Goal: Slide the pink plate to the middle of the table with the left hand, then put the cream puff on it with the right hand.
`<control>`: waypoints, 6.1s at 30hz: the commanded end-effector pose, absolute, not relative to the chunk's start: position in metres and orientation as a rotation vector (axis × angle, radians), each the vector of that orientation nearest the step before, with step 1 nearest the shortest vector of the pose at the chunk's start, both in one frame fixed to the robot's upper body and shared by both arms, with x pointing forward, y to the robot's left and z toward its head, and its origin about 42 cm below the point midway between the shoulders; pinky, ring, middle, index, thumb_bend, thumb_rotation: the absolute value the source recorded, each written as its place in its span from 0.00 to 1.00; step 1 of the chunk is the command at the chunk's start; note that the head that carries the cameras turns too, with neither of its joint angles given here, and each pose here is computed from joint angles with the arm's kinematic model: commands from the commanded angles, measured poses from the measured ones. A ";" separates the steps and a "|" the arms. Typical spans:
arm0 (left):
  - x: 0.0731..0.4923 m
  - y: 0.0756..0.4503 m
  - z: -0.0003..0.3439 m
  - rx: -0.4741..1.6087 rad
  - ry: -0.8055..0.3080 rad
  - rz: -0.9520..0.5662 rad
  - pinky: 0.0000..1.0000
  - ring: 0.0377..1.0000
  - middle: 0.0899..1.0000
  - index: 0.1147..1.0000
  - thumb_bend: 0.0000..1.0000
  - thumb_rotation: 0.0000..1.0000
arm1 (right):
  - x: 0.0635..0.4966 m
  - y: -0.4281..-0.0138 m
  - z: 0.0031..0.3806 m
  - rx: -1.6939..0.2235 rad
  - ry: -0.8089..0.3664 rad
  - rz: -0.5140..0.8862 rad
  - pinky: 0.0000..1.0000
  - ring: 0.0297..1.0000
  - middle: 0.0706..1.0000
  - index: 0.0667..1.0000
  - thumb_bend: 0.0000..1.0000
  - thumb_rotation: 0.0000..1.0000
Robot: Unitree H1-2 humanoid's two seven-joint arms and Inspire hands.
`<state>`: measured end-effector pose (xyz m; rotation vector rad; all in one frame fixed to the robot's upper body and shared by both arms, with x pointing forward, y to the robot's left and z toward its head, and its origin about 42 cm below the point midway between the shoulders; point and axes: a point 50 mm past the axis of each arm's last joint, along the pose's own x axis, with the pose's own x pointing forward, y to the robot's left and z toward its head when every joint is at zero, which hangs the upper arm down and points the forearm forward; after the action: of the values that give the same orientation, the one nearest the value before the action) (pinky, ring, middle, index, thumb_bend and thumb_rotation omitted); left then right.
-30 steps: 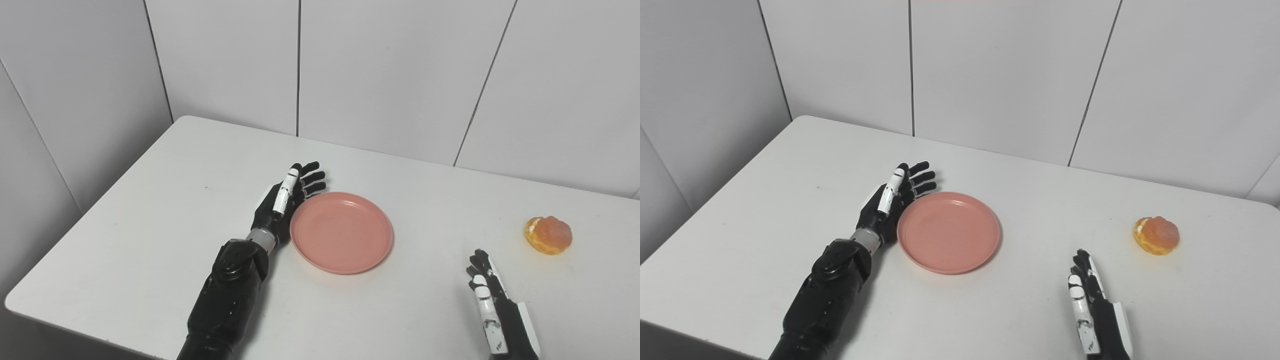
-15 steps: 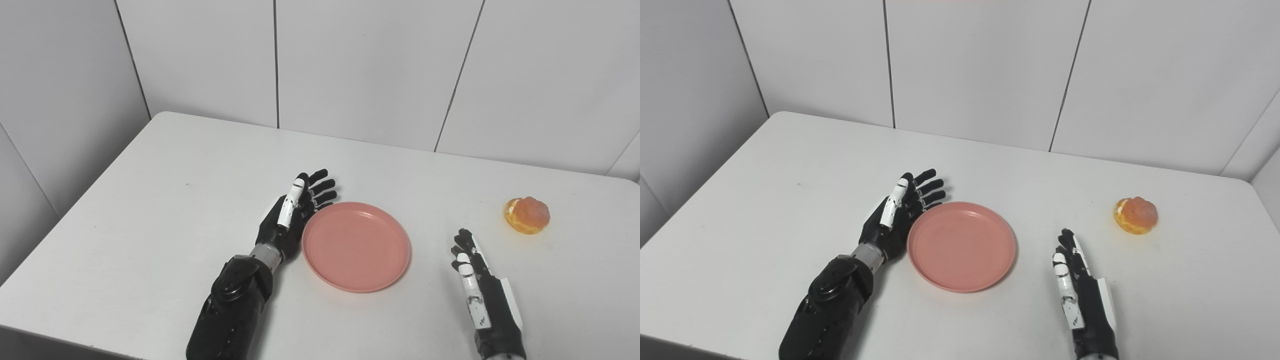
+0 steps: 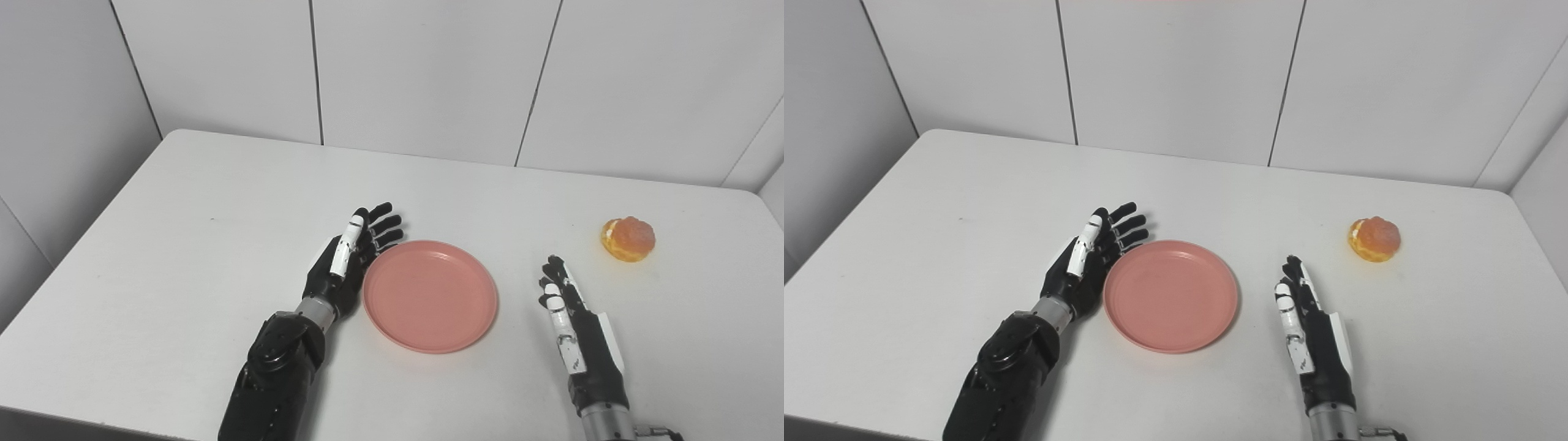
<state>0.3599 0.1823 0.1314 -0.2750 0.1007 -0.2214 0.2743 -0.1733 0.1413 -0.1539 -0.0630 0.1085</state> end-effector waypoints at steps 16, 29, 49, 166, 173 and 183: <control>0.360 0.194 0.122 -0.248 0.077 -0.186 0.85 0.85 0.85 0.83 0.41 1.00 | 0.292 -0.186 0.197 -0.304 -0.316 0.050 0.86 0.91 0.92 0.92 0.36 1.00; 0.356 0.204 0.120 -0.230 0.044 -0.174 0.85 0.84 0.85 0.83 0.41 1.00 | 0.312 -0.208 0.242 -0.450 -0.395 -0.026 0.85 0.89 0.90 0.90 0.46 1.00; 0.341 0.227 0.110 -0.051 -0.077 -0.113 0.92 0.90 0.90 0.88 0.49 1.00 | 0.357 -0.254 0.288 -0.844 -0.456 -0.070 0.81 0.89 0.91 0.87 0.48 0.76; 0.293 0.268 0.094 -0.025 -0.051 -0.126 0.93 0.89 0.89 0.87 0.45 1.00 | 0.523 -0.292 0.238 -1.122 0.171 0.028 0.38 0.42 0.50 0.61 0.72 0.14; 0.294 0.265 0.096 -0.033 -0.051 -0.123 0.93 0.89 0.89 0.86 0.45 1.00 | 0.524 -0.293 0.239 -1.135 0.187 0.031 0.35 0.40 0.44 0.45 0.51 0.13; 0.294 0.266 0.093 -0.026 -0.049 -0.126 0.93 0.89 0.90 0.87 0.45 1.00 | 0.516 -0.294 0.255 -1.126 0.162 0.019 0.33 0.37 0.42 0.45 0.51 0.13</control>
<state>0.3072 0.2663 0.1124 -0.0141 -0.1026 -0.1280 0.5079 -0.2887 0.2199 -1.1132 0.2306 0.0763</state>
